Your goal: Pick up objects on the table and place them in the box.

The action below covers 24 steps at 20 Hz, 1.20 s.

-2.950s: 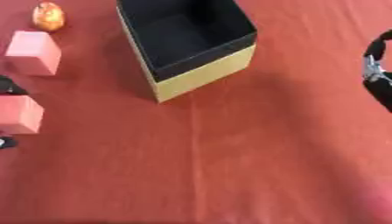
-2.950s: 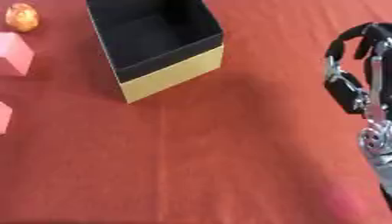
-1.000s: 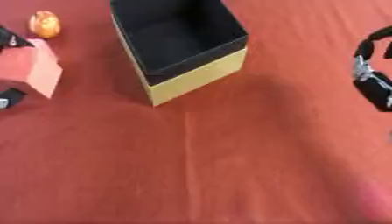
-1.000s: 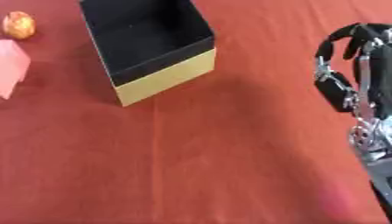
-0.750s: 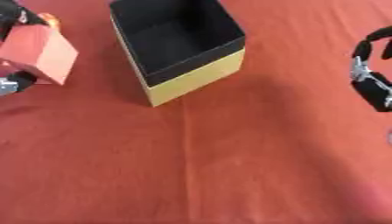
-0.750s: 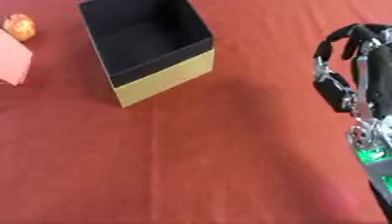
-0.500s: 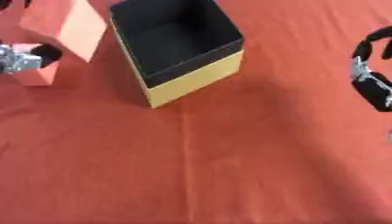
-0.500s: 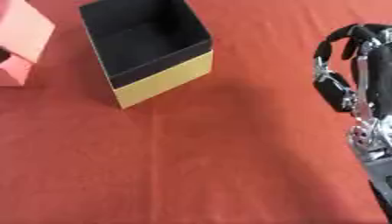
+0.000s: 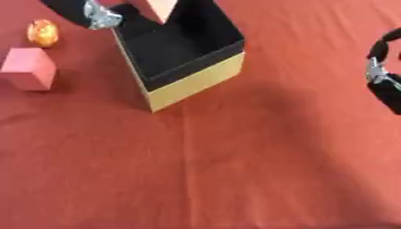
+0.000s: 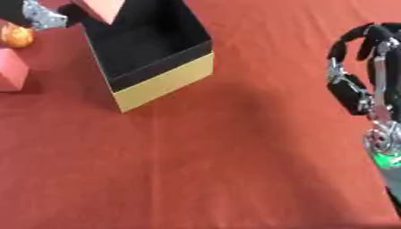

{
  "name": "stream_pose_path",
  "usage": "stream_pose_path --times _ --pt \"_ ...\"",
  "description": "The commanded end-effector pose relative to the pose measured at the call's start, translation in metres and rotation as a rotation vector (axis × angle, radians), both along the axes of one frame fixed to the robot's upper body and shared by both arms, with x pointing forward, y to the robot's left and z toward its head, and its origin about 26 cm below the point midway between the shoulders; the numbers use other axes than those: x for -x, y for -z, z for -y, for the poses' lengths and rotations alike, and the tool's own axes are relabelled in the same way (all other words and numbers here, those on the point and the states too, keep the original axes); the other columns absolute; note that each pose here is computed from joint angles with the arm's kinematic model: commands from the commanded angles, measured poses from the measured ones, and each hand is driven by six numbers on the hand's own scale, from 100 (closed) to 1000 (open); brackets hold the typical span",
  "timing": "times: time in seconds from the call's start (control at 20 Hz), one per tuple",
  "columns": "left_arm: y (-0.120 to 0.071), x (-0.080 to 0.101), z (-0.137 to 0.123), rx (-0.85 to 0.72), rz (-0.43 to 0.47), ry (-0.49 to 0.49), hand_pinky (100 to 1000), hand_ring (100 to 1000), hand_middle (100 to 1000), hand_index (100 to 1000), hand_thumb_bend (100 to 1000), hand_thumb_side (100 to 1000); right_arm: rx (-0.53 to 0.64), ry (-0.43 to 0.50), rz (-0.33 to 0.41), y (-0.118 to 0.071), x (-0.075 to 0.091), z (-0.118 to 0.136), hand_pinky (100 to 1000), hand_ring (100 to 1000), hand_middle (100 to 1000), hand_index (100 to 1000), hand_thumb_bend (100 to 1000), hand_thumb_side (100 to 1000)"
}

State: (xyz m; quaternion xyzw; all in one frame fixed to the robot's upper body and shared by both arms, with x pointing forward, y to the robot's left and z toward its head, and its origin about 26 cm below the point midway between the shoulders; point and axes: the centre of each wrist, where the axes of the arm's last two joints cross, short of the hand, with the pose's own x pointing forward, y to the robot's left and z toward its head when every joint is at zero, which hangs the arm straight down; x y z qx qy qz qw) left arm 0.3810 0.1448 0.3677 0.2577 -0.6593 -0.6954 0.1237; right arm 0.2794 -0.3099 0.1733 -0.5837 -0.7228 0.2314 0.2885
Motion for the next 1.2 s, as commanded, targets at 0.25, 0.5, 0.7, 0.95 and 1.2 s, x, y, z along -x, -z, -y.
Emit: stream_pose_path --times 0.25,0.5,0.7,0.95,1.2 --pt "0.016 -0.032 0.020 -0.027 0.028 -0.042 329 478 421 696 145 135 0.023 -0.016 0.027 -0.012 0.000 0.002 100 166 292 513 100 100" --pt "0.028 -0.047 0.020 -0.061 0.056 -0.096 347 487 432 697 223 139 0.020 -0.018 0.028 -0.013 0.000 0.001 100 166 291 513 100 100" --pt "0.037 -0.056 0.019 -0.077 0.062 -0.121 356 492 438 698 214 142 0.017 -0.020 0.030 -0.013 0.000 0.001 100 165 291 513 100 100" --pt "0.046 -0.061 0.020 -0.077 0.054 -0.124 372 505 455 704 208 144 0.012 -0.022 0.030 -0.013 0.000 0.000 100 164 290 513 100 100" --pt "0.051 -0.064 0.022 -0.153 0.072 -0.131 665 766 774 883 463 200 0.008 -0.022 0.031 -0.012 0.000 0.000 100 164 290 513 100 100"
